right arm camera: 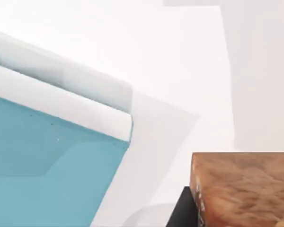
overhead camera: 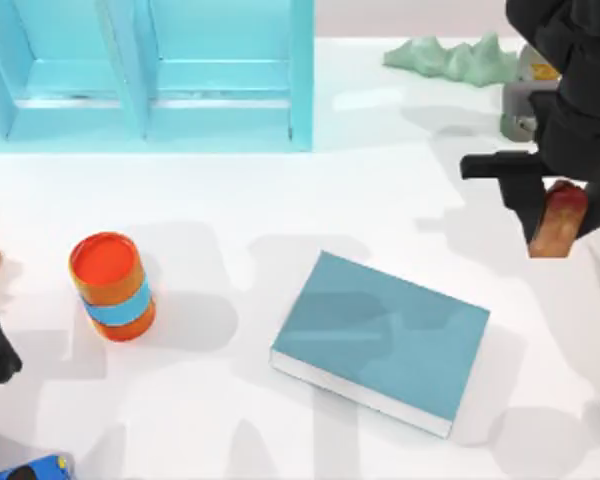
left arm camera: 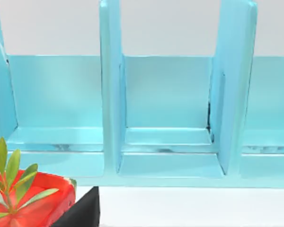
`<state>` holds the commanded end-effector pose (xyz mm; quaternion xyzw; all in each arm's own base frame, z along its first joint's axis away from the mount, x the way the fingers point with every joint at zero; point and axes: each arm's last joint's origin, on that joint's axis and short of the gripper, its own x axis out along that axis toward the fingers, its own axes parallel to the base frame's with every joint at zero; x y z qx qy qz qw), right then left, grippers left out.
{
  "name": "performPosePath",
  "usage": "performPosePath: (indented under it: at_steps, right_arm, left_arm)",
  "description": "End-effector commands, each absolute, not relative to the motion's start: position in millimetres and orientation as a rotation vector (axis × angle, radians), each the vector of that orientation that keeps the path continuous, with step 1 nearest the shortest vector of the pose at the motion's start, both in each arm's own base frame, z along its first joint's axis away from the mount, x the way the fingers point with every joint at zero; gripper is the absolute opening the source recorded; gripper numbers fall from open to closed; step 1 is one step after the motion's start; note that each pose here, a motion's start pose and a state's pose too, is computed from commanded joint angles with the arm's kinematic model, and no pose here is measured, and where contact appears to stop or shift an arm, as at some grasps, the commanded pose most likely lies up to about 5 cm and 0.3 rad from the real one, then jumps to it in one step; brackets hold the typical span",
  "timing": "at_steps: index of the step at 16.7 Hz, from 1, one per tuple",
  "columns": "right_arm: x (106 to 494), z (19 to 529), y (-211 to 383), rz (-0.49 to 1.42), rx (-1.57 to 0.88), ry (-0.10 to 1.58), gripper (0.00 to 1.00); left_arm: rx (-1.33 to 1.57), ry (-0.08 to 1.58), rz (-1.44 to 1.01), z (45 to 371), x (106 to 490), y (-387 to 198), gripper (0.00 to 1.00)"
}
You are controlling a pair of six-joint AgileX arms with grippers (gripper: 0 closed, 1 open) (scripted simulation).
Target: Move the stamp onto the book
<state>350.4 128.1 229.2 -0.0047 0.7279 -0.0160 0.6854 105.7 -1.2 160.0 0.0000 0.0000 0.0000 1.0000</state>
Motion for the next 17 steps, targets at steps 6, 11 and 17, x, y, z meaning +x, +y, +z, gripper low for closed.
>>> performPosePath:
  at_steps: [6,11,17]
  right_arm:
    - [306.1,200.2,244.2,-0.022,0.003,1.579,0.00]
    - [297.8,194.1,258.5,-0.013,0.012,1.569,0.00]
    - [297.8,198.8,258.4,-0.013,0.013,1.569,0.00]
  left_arm:
    - [0.000,0.000,0.000,160.0,105.7,-1.2,1.00]
    - [0.000,0.000,0.000,160.0,105.7,-1.2,1.00]
    - [0.000,0.000,0.000,160.0,105.7,-1.2,1.00]
